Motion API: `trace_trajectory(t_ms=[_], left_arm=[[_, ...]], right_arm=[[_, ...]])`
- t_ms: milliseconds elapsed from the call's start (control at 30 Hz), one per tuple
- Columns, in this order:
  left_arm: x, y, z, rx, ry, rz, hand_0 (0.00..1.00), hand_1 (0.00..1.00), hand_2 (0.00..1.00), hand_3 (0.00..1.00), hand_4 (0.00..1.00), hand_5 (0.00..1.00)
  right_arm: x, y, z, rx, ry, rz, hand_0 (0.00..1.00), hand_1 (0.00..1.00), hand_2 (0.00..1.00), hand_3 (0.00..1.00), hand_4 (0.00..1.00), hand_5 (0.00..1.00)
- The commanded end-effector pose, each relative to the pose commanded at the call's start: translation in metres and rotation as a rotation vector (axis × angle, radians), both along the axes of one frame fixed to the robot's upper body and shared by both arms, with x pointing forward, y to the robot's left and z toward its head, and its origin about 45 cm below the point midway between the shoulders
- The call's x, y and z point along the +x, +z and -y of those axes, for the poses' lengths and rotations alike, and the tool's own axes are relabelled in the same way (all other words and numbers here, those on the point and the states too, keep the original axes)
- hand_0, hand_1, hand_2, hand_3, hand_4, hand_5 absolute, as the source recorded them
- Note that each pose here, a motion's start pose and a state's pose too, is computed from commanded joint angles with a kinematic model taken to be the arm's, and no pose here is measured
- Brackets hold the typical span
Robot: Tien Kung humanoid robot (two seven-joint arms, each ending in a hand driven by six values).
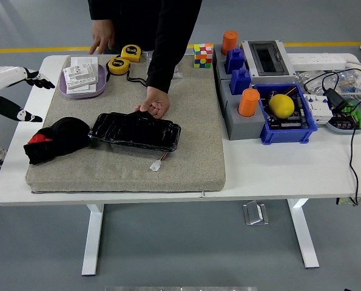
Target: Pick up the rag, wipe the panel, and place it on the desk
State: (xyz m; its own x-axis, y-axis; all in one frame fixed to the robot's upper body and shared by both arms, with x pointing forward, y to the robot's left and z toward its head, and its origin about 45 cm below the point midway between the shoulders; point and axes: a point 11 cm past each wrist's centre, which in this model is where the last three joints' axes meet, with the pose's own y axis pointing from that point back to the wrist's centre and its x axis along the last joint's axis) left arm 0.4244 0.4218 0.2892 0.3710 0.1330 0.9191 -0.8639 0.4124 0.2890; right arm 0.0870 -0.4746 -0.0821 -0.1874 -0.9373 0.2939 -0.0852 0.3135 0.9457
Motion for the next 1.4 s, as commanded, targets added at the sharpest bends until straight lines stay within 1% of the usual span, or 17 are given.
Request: trace_trajectory(t_ms=[200, 400, 700, 800, 1000, 1200, 1400], left_arm=[[0.0006, -0.014, 0.008, -0.001, -0.011, -0.022, 0.691, 0.743, 0.758, 0.763, 0.922, 0.190], [0.0016, -0.026, 0.012, 0.009, -0.016, -0.030, 0.689, 0.741, 0.758, 0.766, 0.921, 0.190], [0.0036, -0.043, 0.011, -0.002, 0.008, -0.044, 0.688, 0.739, 0.759, 0.764, 0.918, 0.190], [0.0041, -0.049, 0.007, -0.005, 0.031, -0.056, 0.686, 0.737, 0.758, 0.762, 0.913, 0.183], [0.0051, -0.056, 0.001, -0.008, 0.063, -0.065, 0.685, 0.733, 0.757, 0.763, 0.908, 0.176], [0.0076, -0.060, -0.005, -0.008, 0.097, -0.068, 0.684, 0.732, 0.756, 0.761, 0.908, 0.177], [0.0100, -0.064, -0.007, -0.002, 0.117, -0.060, 0.684, 0.732, 0.756, 0.761, 0.907, 0.175]], right_arm=[[0.001, 0.000, 0.000, 0.001, 0.003, 0.003, 0.777, 0.736, 0.725, 0.680, 0.998, 0.591], [0.003, 0.000, -0.002, 0.005, 0.002, 0.008, 0.777, 0.736, 0.725, 0.681, 0.998, 0.592], [0.000, -0.001, -0.003, 0.008, -0.003, 0.005, 0.777, 0.736, 0.725, 0.681, 0.998, 0.592], [0.000, -0.002, -0.004, 0.010, -0.002, 0.006, 0.777, 0.736, 0.725, 0.681, 0.998, 0.592], [0.002, -0.001, -0.004, 0.010, 0.001, 0.009, 0.778, 0.736, 0.725, 0.680, 0.998, 0.592], [0.004, -0.001, -0.003, 0.009, 0.003, 0.012, 0.778, 0.736, 0.725, 0.681, 0.998, 0.592], [0.006, 0.000, -0.003, 0.010, 0.006, 0.017, 0.778, 0.736, 0.725, 0.680, 0.998, 0.592]])
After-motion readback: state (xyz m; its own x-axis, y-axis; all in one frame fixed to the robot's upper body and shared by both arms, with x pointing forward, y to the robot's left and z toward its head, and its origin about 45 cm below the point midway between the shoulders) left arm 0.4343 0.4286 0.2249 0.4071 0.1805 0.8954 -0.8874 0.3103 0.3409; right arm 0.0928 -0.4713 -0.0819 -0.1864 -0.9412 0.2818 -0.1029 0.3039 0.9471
